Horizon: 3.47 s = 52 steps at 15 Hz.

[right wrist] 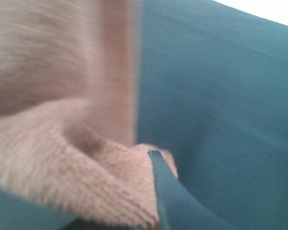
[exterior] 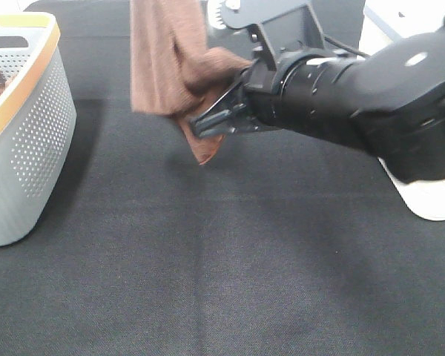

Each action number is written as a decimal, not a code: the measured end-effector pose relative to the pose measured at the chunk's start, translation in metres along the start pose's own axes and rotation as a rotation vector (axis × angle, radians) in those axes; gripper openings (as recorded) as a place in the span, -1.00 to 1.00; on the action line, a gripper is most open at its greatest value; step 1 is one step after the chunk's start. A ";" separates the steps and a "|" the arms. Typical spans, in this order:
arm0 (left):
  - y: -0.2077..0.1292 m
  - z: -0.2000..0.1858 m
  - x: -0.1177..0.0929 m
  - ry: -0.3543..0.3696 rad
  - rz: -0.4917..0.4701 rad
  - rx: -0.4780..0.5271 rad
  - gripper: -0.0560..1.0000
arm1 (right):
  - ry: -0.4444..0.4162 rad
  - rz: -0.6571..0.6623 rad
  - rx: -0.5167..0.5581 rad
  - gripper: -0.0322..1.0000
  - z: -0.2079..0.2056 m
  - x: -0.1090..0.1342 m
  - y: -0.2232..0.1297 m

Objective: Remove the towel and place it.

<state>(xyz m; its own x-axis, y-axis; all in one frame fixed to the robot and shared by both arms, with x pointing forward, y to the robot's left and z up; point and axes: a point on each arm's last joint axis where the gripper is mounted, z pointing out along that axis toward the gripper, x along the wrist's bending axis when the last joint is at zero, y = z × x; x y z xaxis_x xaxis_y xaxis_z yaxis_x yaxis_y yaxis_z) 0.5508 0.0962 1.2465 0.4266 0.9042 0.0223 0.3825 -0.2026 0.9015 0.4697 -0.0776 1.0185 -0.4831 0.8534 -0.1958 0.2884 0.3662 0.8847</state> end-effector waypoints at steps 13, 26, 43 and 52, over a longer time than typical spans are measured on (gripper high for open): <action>-0.032 -0.006 0.011 0.105 0.105 0.364 -0.89 | 0.459 0.004 0.276 -0.94 -0.023 -0.014 -0.036; -0.048 0.087 0.069 0.201 0.054 0.264 -0.89 | -0.143 -0.242 0.199 -0.94 0.022 -0.117 0.078; -0.155 0.215 0.090 0.134 0.043 0.525 -0.89 | -0.122 0.061 0.512 -0.94 0.135 -0.171 0.015; -0.182 0.193 0.075 -0.033 -0.040 0.902 -0.89 | 0.109 0.218 0.941 -0.94 0.109 -0.148 -0.012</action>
<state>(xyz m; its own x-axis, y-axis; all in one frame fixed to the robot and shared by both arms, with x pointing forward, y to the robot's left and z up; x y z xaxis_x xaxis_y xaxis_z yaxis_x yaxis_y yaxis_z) 0.6715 0.1280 1.0007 0.4169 0.9086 -0.0265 0.8892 -0.4016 0.2191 0.6279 -0.1673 0.9904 -0.4014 0.9158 0.0147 0.9008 0.3918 0.1874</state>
